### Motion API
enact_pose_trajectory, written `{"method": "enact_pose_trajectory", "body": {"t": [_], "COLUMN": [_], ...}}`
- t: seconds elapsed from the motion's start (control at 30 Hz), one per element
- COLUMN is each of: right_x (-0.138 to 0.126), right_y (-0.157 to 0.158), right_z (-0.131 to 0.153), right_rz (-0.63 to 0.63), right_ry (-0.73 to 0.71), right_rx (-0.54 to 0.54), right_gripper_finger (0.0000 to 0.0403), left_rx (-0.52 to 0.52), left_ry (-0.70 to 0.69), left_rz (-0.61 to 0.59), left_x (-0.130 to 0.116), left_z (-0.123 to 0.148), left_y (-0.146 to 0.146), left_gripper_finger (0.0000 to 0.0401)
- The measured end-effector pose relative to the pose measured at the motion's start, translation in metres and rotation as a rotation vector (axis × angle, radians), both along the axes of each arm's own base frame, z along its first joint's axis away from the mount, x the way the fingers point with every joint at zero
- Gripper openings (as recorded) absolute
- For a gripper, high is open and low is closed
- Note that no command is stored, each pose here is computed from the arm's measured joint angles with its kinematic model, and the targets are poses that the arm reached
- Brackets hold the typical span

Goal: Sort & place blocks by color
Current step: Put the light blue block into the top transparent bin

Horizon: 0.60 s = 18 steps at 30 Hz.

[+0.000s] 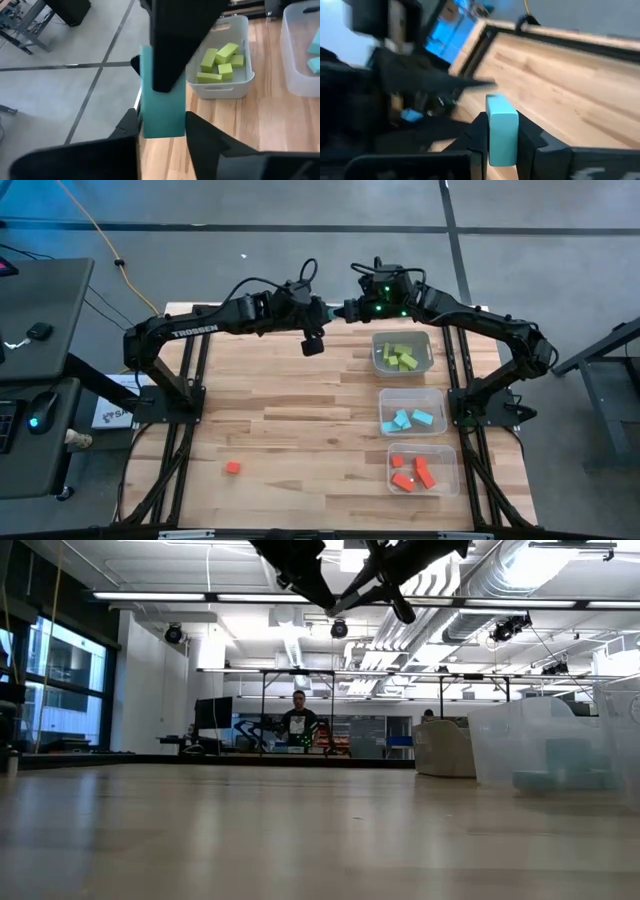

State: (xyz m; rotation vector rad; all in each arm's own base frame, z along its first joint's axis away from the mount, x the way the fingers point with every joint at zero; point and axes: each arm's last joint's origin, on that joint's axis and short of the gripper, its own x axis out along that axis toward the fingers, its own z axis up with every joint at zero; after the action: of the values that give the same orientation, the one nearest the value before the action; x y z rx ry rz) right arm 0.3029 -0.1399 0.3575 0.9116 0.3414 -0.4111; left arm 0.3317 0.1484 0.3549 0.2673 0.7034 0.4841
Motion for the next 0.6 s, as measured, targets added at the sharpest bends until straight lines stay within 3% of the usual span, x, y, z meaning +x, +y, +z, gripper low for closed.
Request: {"method": "enact_pose_trajectory", "body": {"t": [0.3,0.6], "right_x": [-0.006,-0.009], "right_y": [0.007,0.043], "right_z": [-0.016,-0.031], "right_rz": [0.013,0.098], "right_ry": [0.164,0.381], "right_rx": [0.072,0.151], "right_gripper_finger": [0.0041,0.0040], "left_rx": [-0.080,-0.124], "left_ry": [-0.003,0.053], "left_rz": [0.073,0.097], "left_x": [-0.006,-0.027], "left_z": [-0.001,0.008], "left_y": [-0.001,-0.010], "left_gripper_finger": [0.0162,0.0168]}}
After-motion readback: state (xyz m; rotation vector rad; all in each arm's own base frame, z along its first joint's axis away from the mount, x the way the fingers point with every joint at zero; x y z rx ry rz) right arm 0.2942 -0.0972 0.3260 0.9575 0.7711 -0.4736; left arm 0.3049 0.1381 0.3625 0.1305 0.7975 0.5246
